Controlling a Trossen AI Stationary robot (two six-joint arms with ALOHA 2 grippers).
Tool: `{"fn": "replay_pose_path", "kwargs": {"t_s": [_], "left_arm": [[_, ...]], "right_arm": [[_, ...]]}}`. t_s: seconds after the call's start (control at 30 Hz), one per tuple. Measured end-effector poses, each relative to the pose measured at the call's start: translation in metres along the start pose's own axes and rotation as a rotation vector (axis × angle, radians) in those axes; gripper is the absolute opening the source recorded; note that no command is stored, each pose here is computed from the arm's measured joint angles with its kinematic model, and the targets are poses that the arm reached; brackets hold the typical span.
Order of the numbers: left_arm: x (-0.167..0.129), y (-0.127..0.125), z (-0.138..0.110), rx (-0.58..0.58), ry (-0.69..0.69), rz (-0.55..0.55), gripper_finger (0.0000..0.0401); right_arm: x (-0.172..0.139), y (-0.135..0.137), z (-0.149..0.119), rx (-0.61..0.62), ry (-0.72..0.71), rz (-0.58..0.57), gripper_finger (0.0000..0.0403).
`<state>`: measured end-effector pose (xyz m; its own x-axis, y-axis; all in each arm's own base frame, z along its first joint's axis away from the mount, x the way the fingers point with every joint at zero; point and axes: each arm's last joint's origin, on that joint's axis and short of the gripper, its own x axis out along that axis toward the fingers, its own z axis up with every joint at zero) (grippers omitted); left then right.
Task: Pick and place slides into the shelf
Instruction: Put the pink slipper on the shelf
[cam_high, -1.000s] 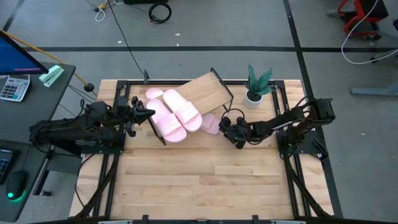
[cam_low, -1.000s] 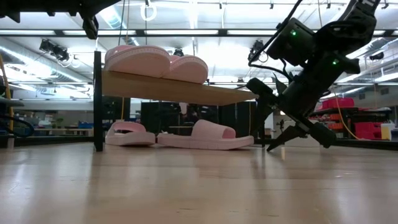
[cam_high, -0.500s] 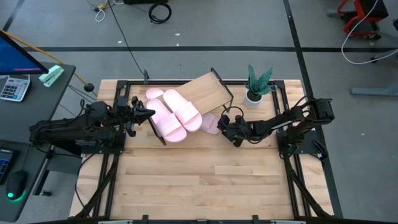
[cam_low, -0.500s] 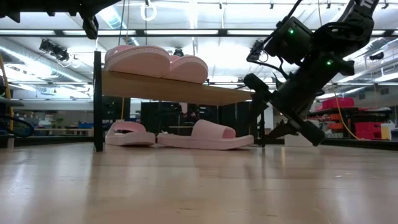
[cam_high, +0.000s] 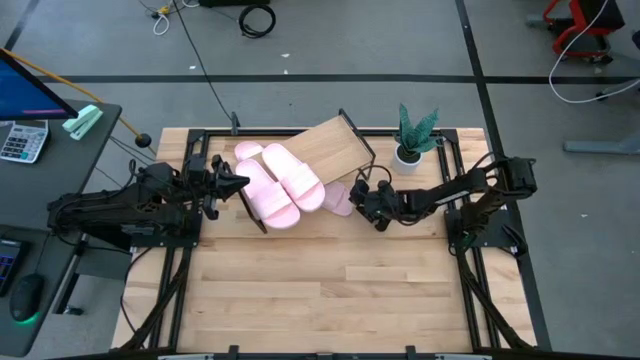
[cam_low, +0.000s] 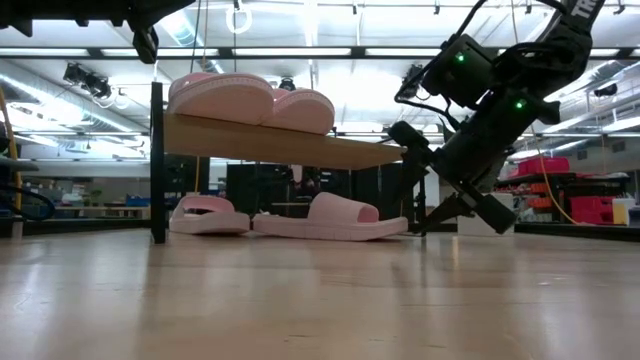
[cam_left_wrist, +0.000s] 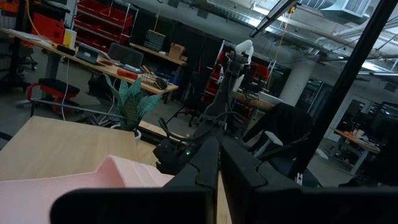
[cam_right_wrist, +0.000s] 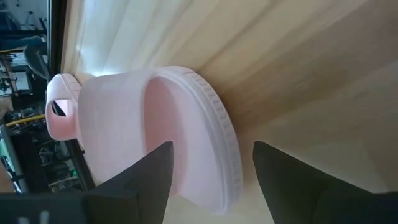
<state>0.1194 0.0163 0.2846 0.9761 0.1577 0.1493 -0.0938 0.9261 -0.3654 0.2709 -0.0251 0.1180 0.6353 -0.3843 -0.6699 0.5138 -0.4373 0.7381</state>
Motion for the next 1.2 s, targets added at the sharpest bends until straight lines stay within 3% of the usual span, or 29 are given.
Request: {"fn": "replay_pose_path", "kwargs": {"t_s": [0.23, 0.6, 0.87, 1.03, 1.2], "left_arm": [[0.0, 0.0, 0.0, 0.003, 0.0, 0.001, 0.0006], [0.0, 0.0, 0.0, 0.003, 0.0, 0.0, 0.003], [0.0, 0.0, 0.0, 0.003, 0.0, 0.0, 0.0011], [0.0, 0.0, 0.0, 0.003, 0.0, 0.0, 0.0009], [0.0, 0.0, 0.0, -0.003, -0.001, 0.0, 0.0023]], "right_arm": [[0.001, 0.0, 0.001, 0.0, 0.038, -0.02, 0.0228], [0.001, 0.0, 0.0, 0.024, 0.048, -0.023, 0.0228], [0.001, 0.007, -0.004, 0.043, 0.061, -0.041, 0.0226], [0.021, 0.02, -0.016, -0.039, 0.066, -0.095, 0.0215], [0.045, 0.021, -0.025, -0.004, 0.072, -0.131, 0.0209]]}}
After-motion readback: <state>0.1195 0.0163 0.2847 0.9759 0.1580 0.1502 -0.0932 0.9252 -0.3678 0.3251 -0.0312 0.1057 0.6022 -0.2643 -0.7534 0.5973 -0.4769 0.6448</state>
